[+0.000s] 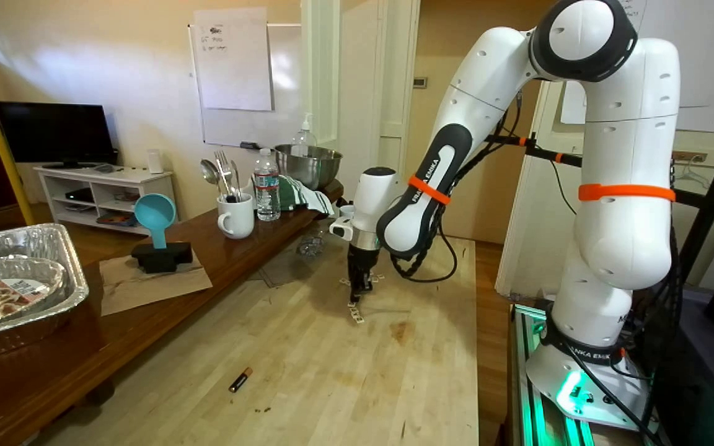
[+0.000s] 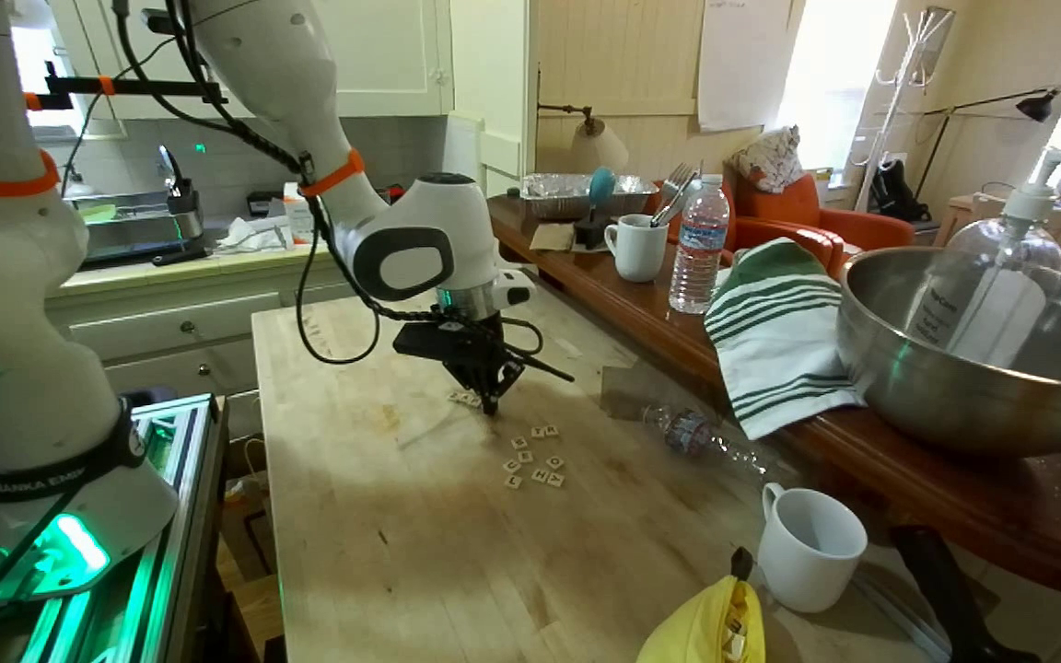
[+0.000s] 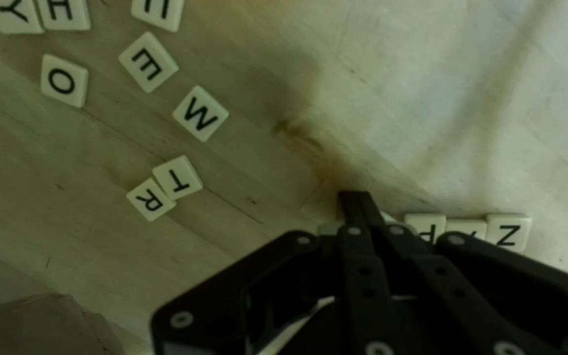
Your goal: Align the blocks on the table
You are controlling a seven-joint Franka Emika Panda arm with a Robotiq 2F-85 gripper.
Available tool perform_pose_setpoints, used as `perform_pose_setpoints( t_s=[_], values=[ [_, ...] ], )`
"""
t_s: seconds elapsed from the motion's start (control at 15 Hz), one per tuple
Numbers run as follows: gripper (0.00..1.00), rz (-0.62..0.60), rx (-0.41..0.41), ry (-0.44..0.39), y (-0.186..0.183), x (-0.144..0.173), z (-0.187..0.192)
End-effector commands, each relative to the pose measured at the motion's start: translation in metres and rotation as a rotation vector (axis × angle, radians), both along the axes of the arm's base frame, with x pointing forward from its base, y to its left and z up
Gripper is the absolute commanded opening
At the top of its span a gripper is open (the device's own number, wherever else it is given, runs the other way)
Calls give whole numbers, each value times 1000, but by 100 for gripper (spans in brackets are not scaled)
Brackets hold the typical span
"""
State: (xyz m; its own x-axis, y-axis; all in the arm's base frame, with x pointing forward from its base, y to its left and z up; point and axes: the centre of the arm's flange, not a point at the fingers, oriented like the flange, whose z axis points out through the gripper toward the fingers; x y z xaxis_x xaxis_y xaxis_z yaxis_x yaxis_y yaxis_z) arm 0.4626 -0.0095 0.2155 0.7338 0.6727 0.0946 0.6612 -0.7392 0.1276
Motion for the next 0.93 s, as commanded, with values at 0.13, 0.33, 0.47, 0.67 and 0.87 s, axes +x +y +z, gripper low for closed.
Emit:
perform_pose_setpoints(
  t_s=[0.13,0.33,0.47,0.67,0.87],
  values=[
    [0,111,-31,-4,5,-11,-13],
    [0,155,-41,-16,7,-13,-13],
    [0,181,-47,-23,8,-15,-13],
    [0,228,-58,-34,9,-18,-14],
    [0,269,-72,-37,9,-21,-13]
  ],
)
